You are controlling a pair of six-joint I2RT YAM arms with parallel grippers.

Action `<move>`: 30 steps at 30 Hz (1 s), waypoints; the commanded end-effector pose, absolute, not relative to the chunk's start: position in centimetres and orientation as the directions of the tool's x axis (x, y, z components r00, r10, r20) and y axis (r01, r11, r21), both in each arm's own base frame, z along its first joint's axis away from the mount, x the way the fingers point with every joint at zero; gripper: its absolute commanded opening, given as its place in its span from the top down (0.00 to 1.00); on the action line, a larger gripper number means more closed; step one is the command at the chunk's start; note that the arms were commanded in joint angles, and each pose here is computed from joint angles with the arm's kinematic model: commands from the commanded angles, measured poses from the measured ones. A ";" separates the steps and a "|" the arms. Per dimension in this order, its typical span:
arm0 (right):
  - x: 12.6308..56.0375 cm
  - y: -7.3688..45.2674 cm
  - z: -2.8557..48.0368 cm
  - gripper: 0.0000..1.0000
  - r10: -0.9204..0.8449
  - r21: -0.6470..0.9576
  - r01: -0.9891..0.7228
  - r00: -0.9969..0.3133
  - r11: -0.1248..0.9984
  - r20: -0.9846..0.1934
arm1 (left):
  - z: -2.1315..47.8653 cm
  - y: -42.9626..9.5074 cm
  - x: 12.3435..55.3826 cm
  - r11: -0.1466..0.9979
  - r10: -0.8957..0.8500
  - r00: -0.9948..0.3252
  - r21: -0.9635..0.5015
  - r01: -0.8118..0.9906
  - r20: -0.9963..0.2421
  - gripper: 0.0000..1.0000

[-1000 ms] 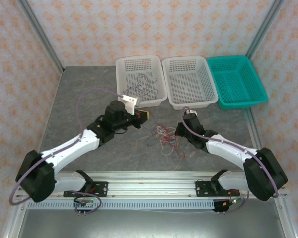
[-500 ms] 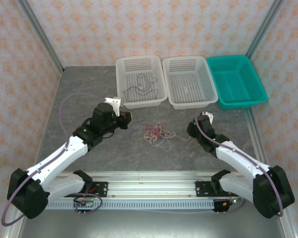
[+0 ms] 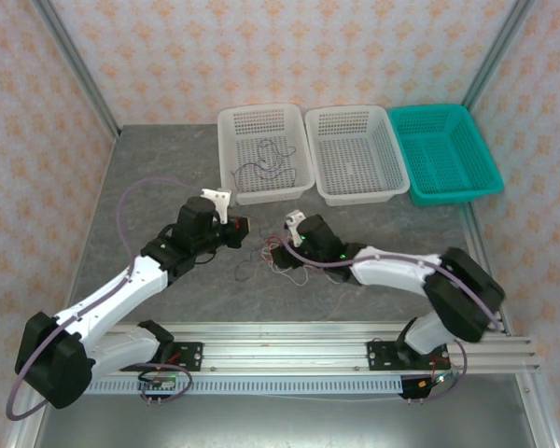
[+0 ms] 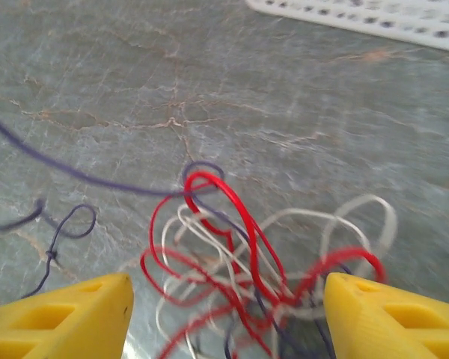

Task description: Untangle the cables

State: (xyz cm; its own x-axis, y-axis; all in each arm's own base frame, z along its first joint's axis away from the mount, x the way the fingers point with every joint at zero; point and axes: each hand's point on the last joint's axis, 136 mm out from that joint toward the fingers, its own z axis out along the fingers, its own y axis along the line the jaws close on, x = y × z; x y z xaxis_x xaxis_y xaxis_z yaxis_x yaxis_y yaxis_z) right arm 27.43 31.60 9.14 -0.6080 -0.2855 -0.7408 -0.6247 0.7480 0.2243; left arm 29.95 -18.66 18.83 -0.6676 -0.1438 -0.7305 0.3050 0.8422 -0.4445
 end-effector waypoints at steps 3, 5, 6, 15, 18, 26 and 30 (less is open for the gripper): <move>29.7 36.1 8.6 0.31 -0.289 0.230 -0.672 -0.567 0.704 -0.771 | 20.5 -18.2 29.1 0.838 -0.143 -0.625 -0.430 0.335 -0.767 1.00; 30.7 35.7 6.4 0.32 -0.309 0.188 -0.634 -0.588 0.750 -0.748 | 21.1 -17.6 28.9 0.845 -0.163 -0.609 -0.428 0.319 -0.776 1.00; 31.2 35.1 5.6 0.35 -0.316 0.160 -0.603 -0.603 0.781 -0.732 | 21.4 -17.2 28.9 0.852 -0.173 -0.598 -0.424 0.307 -0.782 1.00; 32.2 25.1 1.8 0.56 -0.197 -0.039 -0.227 -0.734 0.973 -0.650 | 24.0 -6.5 27.9 0.945 -0.325 -0.462 -0.306 -0.119 -0.825 1.00; 31.4 21.2 1.1 0.55 -0.087 -0.020 -0.095 -0.788 0.995 -0.610 | 23.5 -3.2 27.3 0.924 -0.377 -0.419 -0.304 -0.233 -0.826 1.00; 29.8 9.2 1.6 0.52 0.275 0.017 0.325 -0.771 0.946 -0.575 | 21.9 2.0 25.7 0.853 -0.464 -0.340 -0.307 -0.423 -0.818 1.00; 30.1 7.5 1.7 0.49 0.478 0.209 0.438 -0.704 0.874 -0.525 | 21.3 3.1 25.6 0.808 -0.530 -0.312 -0.357 -0.469 -0.789 1.00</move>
State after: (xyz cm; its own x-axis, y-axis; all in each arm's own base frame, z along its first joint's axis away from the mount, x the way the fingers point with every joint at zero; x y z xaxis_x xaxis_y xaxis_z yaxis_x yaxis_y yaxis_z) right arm 31.26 9.92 2.48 -0.7484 0.3280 -0.5764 0.2867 0.9437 0.1648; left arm 26.27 0.45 21.46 -0.3887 -0.4779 -0.7877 -0.3539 0.8668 -0.3513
